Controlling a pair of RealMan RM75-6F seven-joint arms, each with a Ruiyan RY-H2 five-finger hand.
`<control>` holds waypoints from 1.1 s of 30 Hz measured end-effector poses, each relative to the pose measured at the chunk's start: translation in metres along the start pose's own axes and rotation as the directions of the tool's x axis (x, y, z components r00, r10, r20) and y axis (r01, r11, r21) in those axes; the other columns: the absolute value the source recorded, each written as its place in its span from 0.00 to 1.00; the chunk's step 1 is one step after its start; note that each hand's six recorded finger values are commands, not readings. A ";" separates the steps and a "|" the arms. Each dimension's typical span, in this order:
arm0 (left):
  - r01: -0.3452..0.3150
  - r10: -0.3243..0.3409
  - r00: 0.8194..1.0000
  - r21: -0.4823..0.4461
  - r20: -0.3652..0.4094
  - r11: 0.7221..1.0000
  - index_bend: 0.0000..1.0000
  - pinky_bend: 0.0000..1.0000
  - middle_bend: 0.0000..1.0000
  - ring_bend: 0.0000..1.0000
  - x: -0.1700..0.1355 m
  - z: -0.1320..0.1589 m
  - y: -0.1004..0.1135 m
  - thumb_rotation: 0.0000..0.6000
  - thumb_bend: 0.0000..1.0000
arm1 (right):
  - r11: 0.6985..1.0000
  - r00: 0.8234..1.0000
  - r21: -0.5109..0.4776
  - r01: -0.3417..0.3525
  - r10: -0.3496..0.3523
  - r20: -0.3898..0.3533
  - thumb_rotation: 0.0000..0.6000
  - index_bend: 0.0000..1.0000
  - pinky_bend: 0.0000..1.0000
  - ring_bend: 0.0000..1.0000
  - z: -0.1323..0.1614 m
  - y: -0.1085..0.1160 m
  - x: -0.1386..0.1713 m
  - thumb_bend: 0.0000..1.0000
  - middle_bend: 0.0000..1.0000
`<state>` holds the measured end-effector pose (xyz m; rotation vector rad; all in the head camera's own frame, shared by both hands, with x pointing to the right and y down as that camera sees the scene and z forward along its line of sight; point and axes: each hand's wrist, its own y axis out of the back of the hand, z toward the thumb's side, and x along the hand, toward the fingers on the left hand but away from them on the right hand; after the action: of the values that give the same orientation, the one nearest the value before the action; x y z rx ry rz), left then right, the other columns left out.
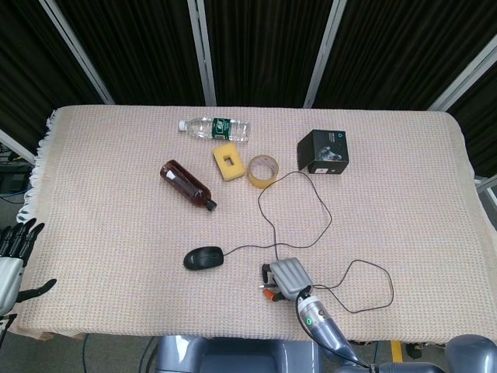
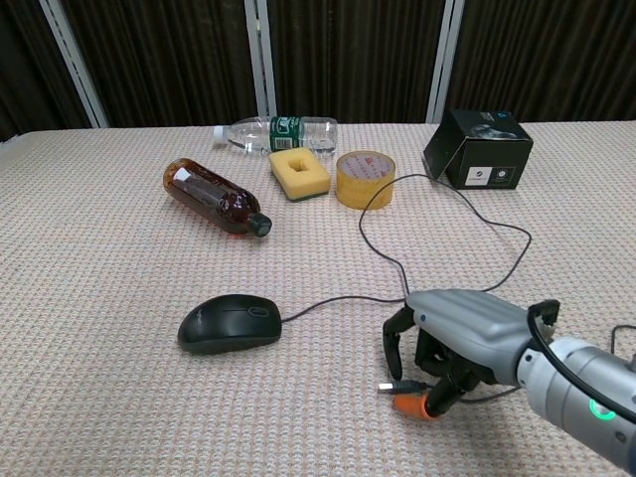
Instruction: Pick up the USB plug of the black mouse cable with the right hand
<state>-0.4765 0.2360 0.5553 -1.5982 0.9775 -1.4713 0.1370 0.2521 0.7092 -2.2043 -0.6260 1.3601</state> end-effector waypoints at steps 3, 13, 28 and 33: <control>0.000 0.000 1.000 -0.001 0.001 1.000 0.00 0.00 0.00 0.00 0.000 0.000 0.000 1.00 0.03 | 1.000 1.000 -0.001 -0.001 0.001 0.007 1.00 0.58 0.70 1.00 -0.002 -0.002 0.000 0.34 1.00; -0.001 0.001 1.000 0.001 0.001 1.000 0.00 0.00 0.00 0.00 0.000 0.000 0.000 1.00 0.03 | 0.999 1.000 -0.033 0.020 -0.021 -0.009 1.00 0.65 0.70 1.00 0.000 0.006 0.003 0.41 1.00; 0.003 -0.003 1.000 0.009 -0.006 1.000 0.00 0.00 0.00 0.00 0.000 0.000 -0.002 1.00 0.04 | 0.899 0.944 -0.320 0.300 -0.328 -0.037 1.00 0.65 0.70 1.00 0.003 0.092 0.015 0.42 1.00; 0.001 -0.001 1.000 0.011 -0.009 1.000 0.00 0.00 0.00 0.00 0.000 -0.001 -0.002 1.00 0.03 | 0.827 0.893 -0.399 0.397 -0.448 -0.042 1.00 0.65 0.70 1.00 -0.003 0.114 0.028 0.42 1.00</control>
<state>-0.4770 0.2366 0.5568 -1.5858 0.9722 -1.4834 0.1664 0.1792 0.6218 -2.2278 -1.3345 0.9042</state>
